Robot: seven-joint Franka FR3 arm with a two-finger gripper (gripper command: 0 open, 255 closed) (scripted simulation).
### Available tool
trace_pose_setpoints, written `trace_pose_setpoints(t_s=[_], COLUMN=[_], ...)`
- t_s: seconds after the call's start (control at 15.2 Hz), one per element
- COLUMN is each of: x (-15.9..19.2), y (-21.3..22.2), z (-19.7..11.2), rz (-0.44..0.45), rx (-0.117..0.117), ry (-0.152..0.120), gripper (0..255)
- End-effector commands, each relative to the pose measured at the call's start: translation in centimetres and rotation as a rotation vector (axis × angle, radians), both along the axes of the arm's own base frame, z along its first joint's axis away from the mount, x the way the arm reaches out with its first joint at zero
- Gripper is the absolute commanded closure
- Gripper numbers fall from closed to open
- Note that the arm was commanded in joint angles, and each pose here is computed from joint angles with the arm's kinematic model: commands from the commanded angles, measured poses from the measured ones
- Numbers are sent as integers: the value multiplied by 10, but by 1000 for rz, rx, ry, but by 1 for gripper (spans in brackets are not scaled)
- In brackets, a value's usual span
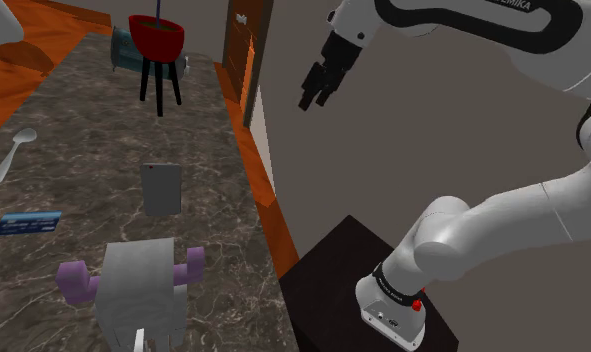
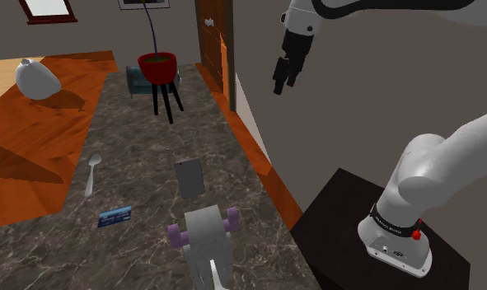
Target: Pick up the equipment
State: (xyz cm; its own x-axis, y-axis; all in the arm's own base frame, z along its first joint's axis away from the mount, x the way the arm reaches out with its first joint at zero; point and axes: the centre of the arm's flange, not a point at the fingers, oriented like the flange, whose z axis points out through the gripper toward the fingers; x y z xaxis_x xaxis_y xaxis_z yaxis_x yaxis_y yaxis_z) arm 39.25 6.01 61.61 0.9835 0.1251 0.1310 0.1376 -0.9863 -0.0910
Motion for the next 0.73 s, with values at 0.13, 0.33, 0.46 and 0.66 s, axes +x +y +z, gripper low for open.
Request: trace_pose_setpoints(t_s=[0.13,0.33,0.46,0.66], x=[34,55,67,81], y=[44,79,104,142], z=[-9,-17,-23,-33], rz=[152,265,340,452], rx=[-26,-46,-59,-79], ry=[6,11,14,19], gripper=[0,0,0,0])
